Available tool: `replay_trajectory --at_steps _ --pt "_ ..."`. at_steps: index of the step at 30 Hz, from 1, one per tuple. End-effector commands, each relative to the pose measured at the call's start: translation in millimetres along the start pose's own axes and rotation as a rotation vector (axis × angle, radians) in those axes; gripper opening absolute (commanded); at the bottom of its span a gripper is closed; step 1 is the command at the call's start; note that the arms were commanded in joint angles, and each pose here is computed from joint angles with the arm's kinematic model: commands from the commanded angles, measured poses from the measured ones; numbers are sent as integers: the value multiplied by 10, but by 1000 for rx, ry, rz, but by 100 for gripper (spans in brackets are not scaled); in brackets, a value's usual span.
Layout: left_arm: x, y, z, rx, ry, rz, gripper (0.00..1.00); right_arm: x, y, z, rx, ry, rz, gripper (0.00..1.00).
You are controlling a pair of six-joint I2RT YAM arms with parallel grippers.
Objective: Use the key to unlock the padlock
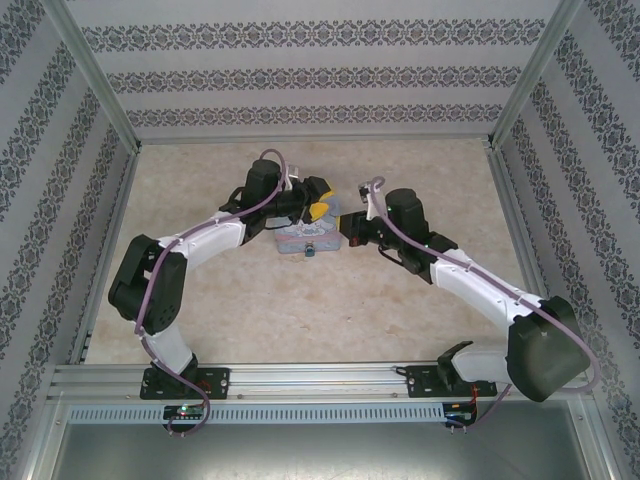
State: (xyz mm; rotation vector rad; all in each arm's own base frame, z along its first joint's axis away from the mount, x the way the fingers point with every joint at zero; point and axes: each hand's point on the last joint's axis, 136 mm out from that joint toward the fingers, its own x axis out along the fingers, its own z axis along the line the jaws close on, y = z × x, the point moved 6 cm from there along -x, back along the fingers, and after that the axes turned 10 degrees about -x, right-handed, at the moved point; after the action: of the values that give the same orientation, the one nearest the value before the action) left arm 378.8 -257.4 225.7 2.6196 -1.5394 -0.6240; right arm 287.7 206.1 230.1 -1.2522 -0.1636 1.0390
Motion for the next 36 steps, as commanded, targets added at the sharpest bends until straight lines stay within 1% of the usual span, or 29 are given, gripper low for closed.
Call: replay_trajectory --at_steps 1,6,13,20,27,31,36 --pt "-64 125 -40 -64 -12 -23 51 -47 -100 4 -171 156 -9 0" --pt "-57 204 -27 -69 -29 -24 49 -19 -112 92 -259 215 1 0" --pt "-51 272 65 -82 -57 -35 47 4 -132 111 -287 254 -8 0" --pt "-43 284 138 -95 -63 -46 44 34 -146 134 -306 250 1 0" --pt "4 277 75 -93 -48 -45 43 73 -113 170 -313 232 14 0" --pt "31 285 53 -91 -44 -42 39 91 -93 172 -316 234 22 0" --pt "48 295 76 -95 -48 -40 32 116 -80 163 -316 237 29 0"
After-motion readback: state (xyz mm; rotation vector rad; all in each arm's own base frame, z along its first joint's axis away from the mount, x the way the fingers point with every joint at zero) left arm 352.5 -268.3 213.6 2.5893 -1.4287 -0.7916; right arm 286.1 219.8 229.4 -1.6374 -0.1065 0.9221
